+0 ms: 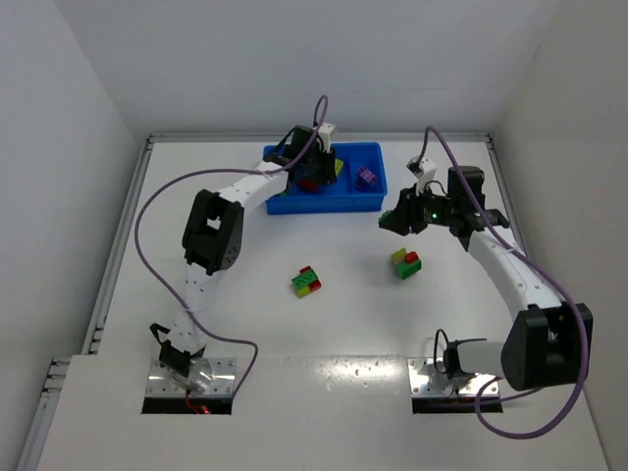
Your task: Sort the legos into containers by color
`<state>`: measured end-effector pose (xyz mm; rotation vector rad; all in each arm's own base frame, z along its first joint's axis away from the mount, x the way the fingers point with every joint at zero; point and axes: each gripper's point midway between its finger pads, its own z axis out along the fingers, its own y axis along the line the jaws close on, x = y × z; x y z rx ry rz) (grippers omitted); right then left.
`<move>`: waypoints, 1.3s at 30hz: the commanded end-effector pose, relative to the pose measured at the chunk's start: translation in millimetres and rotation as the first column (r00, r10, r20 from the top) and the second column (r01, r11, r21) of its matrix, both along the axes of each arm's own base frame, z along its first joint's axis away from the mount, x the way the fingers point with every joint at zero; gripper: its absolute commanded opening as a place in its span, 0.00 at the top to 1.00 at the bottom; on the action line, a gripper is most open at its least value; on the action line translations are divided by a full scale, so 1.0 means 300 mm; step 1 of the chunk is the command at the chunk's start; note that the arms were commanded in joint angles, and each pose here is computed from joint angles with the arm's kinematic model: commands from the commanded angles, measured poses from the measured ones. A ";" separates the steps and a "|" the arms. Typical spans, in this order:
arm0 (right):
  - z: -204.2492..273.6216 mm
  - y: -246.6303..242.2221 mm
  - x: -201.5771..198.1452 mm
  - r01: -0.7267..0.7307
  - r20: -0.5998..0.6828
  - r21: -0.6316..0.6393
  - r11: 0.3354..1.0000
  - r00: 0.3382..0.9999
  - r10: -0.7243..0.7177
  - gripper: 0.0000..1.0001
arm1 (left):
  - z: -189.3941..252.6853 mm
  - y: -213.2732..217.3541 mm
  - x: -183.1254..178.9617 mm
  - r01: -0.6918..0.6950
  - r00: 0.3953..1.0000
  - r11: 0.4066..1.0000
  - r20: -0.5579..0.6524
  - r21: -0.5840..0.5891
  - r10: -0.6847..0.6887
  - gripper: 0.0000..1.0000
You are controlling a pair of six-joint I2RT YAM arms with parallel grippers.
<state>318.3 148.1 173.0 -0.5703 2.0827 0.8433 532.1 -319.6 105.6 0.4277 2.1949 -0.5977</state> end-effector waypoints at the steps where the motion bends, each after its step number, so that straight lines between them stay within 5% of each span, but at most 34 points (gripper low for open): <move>1: 0.032 -0.016 -0.005 -0.007 0.037 0.008 1.000 0.999 0.007 1.00 | 0.074 -0.056 0.052 -0.059 0.995 0.998 0.084 0.017 0.058 0.83; 8: 0.017 -0.010 0.005 -0.010 0.010 0.018 1.000 1.000 0.010 1.00 | 0.035 -0.086 0.054 -0.023 0.998 1.000 0.063 0.004 0.022 0.38; 13: 0.022 0.003 0.025 -0.015 0.024 0.024 1.000 1.000 0.015 1.00 | 0.199 -0.065 0.041 -0.015 0.993 0.999 0.120 -0.041 0.020 0.31; 18: 0.076 0.048 0.098 -0.024 0.073 0.048 0.999 0.997 0.021 1.00 | 0.513 0.072 0.010 -0.061 0.969 0.992 0.232 -0.114 0.086 0.28; 19: 0.048 0.082 0.121 -0.042 0.054 0.039 0.998 0.998 0.040 1.00 | 0.667 0.101 -0.046 -0.048 0.949 0.989 0.301 -0.141 0.089 0.27; 21: 0.099 0.140 0.187 -0.068 0.088 0.042 0.997 0.994 0.064 1.00 | 0.737 0.205 -0.085 -0.073 0.934 0.989 0.339 -0.130 0.114 0.03; 22: 0.107 0.197 0.204 -0.097 0.104 0.035 0.995 0.990 0.092 1.00 | 0.874 0.267 -0.152 -0.080 0.907 0.983 0.397 -0.164 0.140 0.00; 30: 0.129 0.582 0.497 -0.163 0.166 -0.001 0.987 0.973 0.161 1.00 | 0.876 0.749 -0.345 -0.268 0.900 0.944 0.301 -0.190 0.316 0.00; 31: 0.013 0.619 0.537 -0.165 0.114 -0.022 0.986 0.979 0.167 1.00 | 0.866 0.760 -0.379 -0.231 0.912 0.953 0.297 -0.194 0.281 0.00; 39: -0.149 0.832 0.658 -0.164 0.161 -0.074 0.984 0.971 0.174 1.00 | 0.666 0.886 -0.571 -0.249 0.933 0.954 0.223 -0.168 0.283 0.00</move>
